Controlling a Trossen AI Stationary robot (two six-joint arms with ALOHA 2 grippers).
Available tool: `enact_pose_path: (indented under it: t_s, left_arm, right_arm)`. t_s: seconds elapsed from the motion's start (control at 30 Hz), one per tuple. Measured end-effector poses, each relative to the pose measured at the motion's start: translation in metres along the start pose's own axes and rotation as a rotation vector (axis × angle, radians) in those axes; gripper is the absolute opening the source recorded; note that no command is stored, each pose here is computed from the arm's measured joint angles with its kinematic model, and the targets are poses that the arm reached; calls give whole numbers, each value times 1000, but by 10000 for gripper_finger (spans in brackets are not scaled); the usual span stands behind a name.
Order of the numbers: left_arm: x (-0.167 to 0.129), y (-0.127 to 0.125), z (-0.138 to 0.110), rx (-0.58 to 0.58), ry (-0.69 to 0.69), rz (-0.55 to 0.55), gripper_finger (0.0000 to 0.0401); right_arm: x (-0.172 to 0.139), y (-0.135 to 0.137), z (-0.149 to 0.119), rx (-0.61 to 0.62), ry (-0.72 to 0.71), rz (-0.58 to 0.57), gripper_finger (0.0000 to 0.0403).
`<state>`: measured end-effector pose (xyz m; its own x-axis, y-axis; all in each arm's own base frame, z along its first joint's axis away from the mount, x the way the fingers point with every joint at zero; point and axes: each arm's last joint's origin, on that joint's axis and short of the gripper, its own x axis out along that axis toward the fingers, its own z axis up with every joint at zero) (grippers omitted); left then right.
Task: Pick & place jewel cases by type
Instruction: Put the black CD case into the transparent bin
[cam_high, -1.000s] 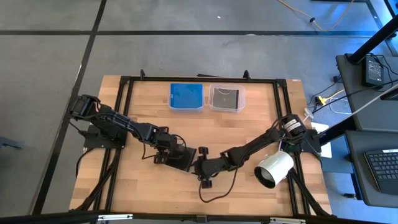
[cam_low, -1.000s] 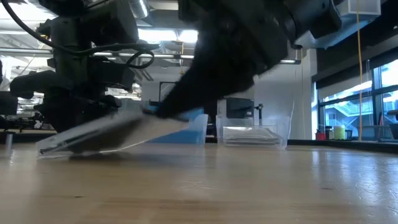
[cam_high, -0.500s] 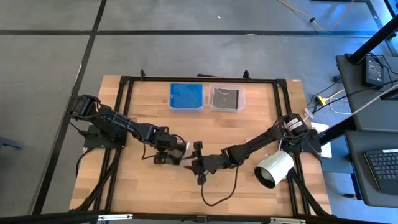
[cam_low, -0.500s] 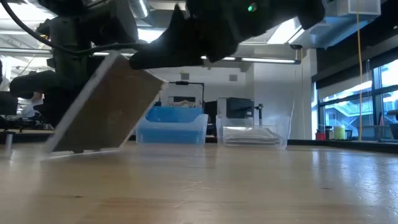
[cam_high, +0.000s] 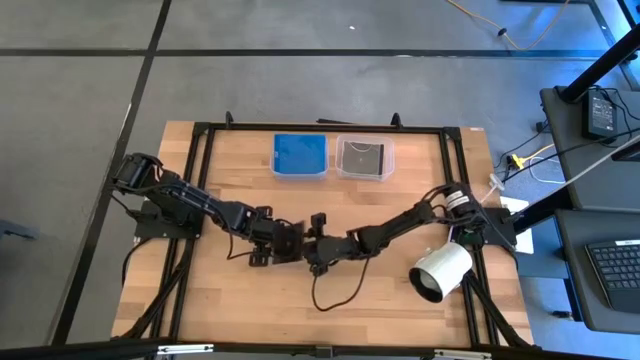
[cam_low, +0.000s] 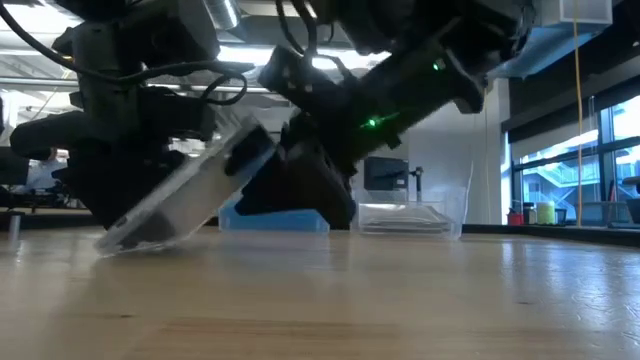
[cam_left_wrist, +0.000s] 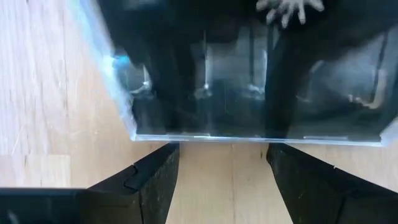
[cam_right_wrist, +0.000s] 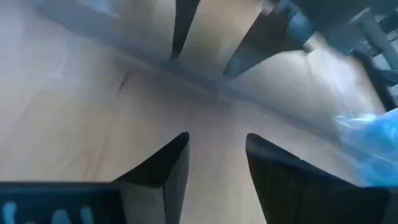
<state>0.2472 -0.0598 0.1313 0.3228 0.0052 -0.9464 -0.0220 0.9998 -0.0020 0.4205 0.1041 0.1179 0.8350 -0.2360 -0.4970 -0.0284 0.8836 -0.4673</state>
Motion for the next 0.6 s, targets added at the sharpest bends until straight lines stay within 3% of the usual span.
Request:
enact_pose_path:
  t_s: [0.17, 0.6]
  left_arm:
    - [0, 0, 0, 2, 0, 0, 246]
    - [0, 0, 0, 2, 1, 2, 246]
  right_arm:
    - [-3, -4, 10, -30, -61, -57, 163]
    - [-6, 3, 12, -146, -66, -54, 163]
